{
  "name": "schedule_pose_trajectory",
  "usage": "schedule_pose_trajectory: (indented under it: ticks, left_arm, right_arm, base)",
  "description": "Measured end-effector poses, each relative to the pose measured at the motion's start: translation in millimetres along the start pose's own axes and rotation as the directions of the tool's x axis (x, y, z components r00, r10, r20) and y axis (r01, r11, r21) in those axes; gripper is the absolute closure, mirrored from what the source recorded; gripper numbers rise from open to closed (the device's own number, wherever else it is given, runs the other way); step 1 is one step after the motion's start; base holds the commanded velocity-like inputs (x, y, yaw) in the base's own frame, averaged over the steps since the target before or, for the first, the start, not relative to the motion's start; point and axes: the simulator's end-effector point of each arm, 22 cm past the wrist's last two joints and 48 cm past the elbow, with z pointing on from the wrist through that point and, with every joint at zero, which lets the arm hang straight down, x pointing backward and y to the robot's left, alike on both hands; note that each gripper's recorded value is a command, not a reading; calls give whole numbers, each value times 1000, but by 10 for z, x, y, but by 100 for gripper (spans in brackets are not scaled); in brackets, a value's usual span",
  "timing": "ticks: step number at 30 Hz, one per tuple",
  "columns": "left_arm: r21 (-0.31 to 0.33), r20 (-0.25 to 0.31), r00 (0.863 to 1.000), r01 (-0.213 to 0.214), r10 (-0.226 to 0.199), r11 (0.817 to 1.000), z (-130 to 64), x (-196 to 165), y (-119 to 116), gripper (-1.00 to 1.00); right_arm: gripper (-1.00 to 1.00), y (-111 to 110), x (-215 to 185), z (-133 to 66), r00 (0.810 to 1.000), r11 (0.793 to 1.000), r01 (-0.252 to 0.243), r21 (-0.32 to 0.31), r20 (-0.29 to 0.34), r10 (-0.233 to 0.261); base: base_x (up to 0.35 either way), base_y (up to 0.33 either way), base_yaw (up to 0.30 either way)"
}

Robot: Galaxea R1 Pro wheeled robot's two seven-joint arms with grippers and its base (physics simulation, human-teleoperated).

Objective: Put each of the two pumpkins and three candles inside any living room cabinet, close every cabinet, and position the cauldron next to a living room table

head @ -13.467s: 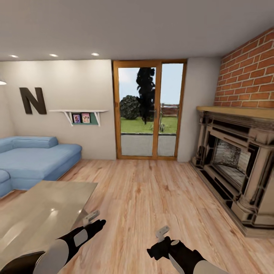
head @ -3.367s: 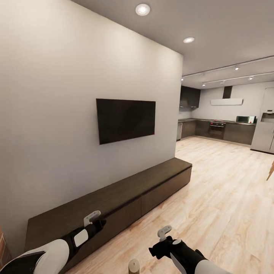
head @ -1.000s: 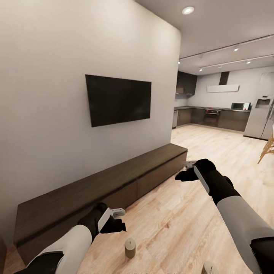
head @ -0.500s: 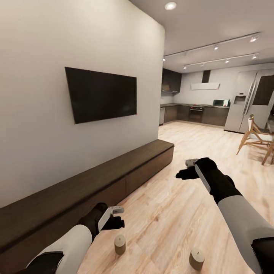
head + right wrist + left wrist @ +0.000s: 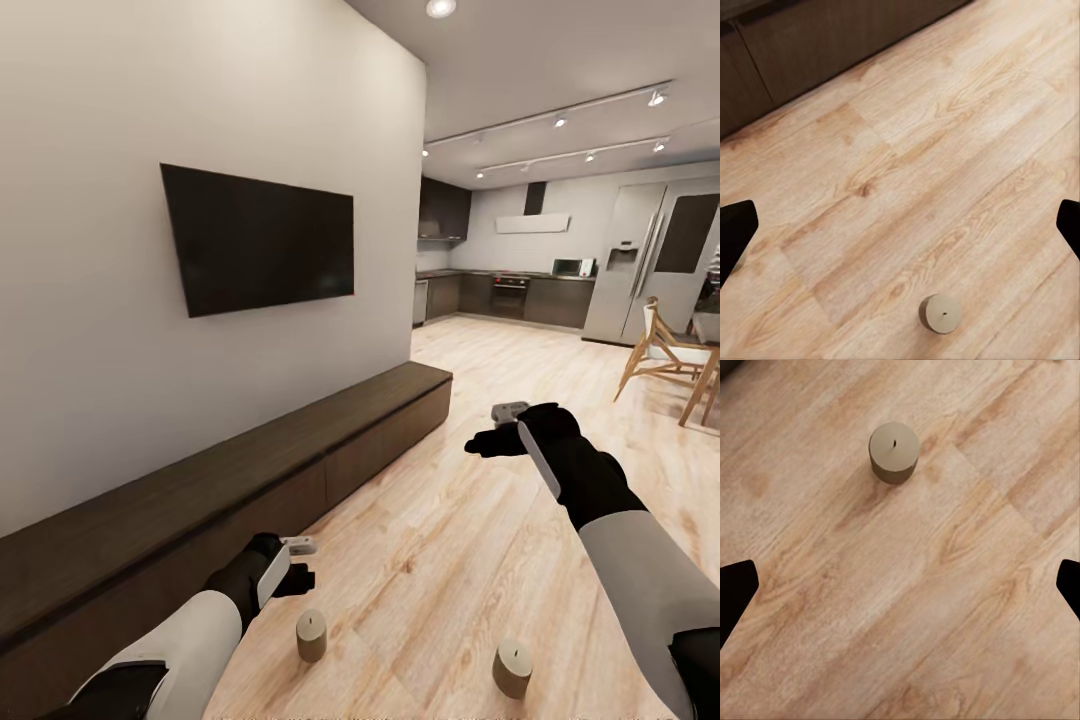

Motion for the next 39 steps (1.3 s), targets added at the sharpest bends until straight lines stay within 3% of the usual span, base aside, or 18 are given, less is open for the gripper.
schedule_pose_trajectory:
  ticks: [28,39]
  left_arm:
    - [-12,1,1000,-3,3,1000,482,339,50,-100]
    - [-7,-2,1000,-3,3,1000,674,491,52,-100]
  right_arm:
    - [-100,52,487,288,1000,1000,6,4,5,-6]
    - [-100,-117,581,282,999,999,16,36,42,-17]
  base:
    - [0,0,0]
    - [0,0,0]
